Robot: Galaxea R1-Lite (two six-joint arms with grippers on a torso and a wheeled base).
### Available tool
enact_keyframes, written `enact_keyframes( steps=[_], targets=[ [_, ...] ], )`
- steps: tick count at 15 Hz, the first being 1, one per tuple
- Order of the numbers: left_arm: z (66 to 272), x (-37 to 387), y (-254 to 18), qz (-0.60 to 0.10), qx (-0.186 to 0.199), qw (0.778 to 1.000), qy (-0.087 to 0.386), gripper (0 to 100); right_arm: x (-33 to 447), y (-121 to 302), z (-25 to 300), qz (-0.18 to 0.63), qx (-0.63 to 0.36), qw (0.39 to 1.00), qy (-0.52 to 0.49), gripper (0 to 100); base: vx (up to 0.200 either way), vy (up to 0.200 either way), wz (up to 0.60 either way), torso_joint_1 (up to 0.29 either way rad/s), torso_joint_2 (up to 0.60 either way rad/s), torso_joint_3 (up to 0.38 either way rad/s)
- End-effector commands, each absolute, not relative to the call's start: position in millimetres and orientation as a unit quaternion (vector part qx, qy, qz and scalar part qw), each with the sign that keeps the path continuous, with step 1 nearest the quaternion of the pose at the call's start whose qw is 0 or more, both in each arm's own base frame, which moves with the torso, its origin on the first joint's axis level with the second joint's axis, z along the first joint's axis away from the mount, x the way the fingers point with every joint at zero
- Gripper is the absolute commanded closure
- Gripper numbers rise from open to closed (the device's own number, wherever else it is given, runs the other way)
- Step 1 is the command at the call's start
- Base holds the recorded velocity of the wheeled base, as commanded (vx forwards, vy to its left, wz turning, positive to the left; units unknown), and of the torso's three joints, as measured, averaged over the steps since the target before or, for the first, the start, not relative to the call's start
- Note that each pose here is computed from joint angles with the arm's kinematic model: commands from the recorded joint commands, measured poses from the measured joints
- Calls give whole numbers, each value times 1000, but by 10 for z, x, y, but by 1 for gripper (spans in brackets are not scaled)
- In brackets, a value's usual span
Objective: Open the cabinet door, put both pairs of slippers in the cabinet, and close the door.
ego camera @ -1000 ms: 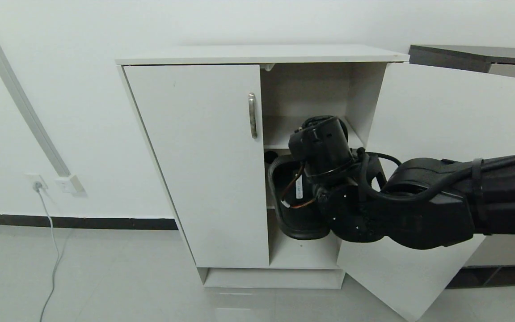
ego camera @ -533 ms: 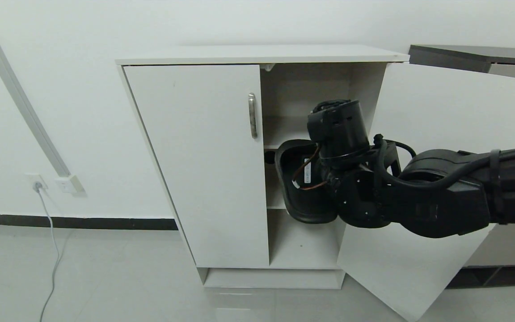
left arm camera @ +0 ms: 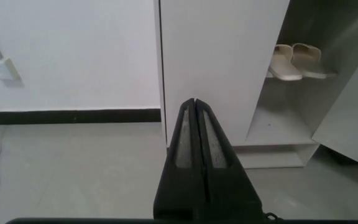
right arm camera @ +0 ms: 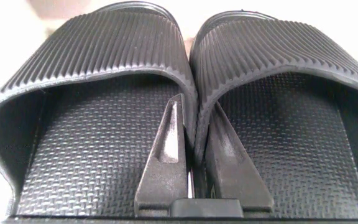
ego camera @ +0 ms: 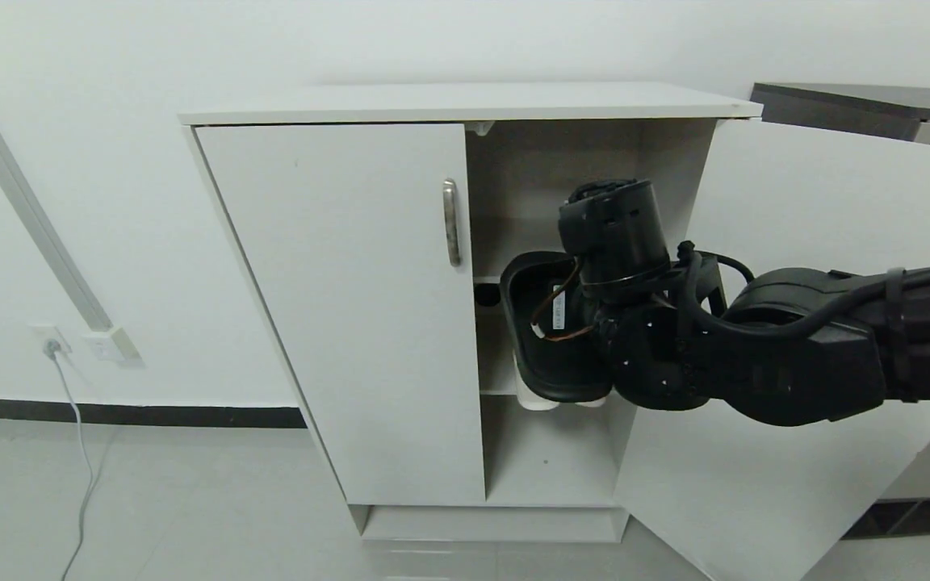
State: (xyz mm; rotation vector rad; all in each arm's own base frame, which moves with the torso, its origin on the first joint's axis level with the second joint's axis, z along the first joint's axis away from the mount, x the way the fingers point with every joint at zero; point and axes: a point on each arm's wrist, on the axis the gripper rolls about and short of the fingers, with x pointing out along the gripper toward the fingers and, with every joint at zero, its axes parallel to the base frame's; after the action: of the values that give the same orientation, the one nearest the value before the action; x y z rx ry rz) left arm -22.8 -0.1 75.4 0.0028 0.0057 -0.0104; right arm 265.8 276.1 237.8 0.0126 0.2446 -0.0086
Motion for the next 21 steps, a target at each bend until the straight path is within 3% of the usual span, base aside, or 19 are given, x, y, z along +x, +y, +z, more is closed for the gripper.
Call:
enact_keyframes(
  steps=[1, 6, 11, 21],
  targets=[
    [753, -228, -1, -5, 2, 1000, 3, 100, 2648, 2764, 2382, -3, 7, 993, 122, 100, 200, 0, 0, 12, 2, 2],
    [753, -228, -1, -5, 2, 1000, 3, 100, 2647, 2763, 2342, -4, 3, 992, 126, 100, 200, 0, 0, 5, 2, 6],
    [753, -228, -1, -5, 1, 1000, 3, 100, 2936, 2746, 2186, -11, -1, 994, 110, 100, 0, 0, 0, 0, 0, 0],
    [753, -228, 0, -4, 0, 1000, 3, 100, 3571, 2753, 2229, -10, 2, 996, 91, 100, 0, 0, 0, 0, 0, 0]
  ],
)
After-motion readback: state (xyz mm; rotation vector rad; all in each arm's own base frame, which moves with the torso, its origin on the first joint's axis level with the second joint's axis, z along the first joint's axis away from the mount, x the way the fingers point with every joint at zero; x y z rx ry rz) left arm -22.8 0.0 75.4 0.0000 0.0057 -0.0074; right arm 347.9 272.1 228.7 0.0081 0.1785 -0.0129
